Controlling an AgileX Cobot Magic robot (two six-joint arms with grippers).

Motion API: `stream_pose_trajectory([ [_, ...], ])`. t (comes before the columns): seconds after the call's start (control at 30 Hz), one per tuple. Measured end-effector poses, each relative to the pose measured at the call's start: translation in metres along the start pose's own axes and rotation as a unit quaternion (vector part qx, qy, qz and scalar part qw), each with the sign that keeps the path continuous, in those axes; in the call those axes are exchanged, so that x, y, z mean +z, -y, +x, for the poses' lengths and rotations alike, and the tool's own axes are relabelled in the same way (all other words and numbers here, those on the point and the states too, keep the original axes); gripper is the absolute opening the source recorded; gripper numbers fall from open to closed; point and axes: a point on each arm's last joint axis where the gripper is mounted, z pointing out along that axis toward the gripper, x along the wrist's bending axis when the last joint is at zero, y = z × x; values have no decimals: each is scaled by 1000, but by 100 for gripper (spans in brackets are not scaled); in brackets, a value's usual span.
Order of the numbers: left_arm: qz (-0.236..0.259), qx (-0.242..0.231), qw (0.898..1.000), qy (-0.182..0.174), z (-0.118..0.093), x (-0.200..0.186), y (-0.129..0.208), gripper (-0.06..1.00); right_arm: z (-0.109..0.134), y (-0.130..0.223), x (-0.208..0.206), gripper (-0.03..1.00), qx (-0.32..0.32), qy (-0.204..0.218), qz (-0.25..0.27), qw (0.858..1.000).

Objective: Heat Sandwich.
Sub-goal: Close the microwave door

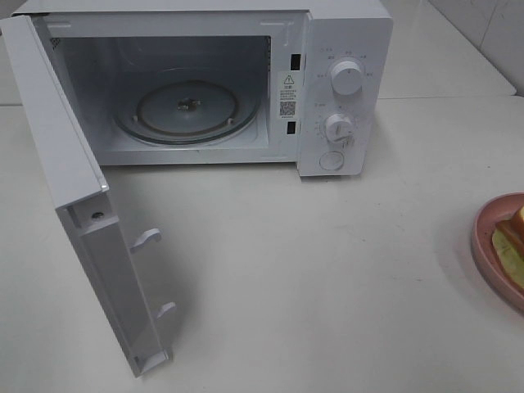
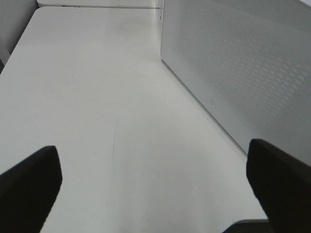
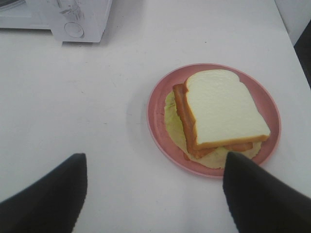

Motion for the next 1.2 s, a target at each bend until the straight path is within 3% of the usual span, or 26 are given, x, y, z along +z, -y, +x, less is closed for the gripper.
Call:
stream_pose_trajectory([
  [0.37,0,0,1000,0,0,0,0,97,0,16,-12,75,41,32,-58,997],
  [1.2,0,0,1000,0,0,0,0,97,0,17,-12,75,45,38,-58,997],
])
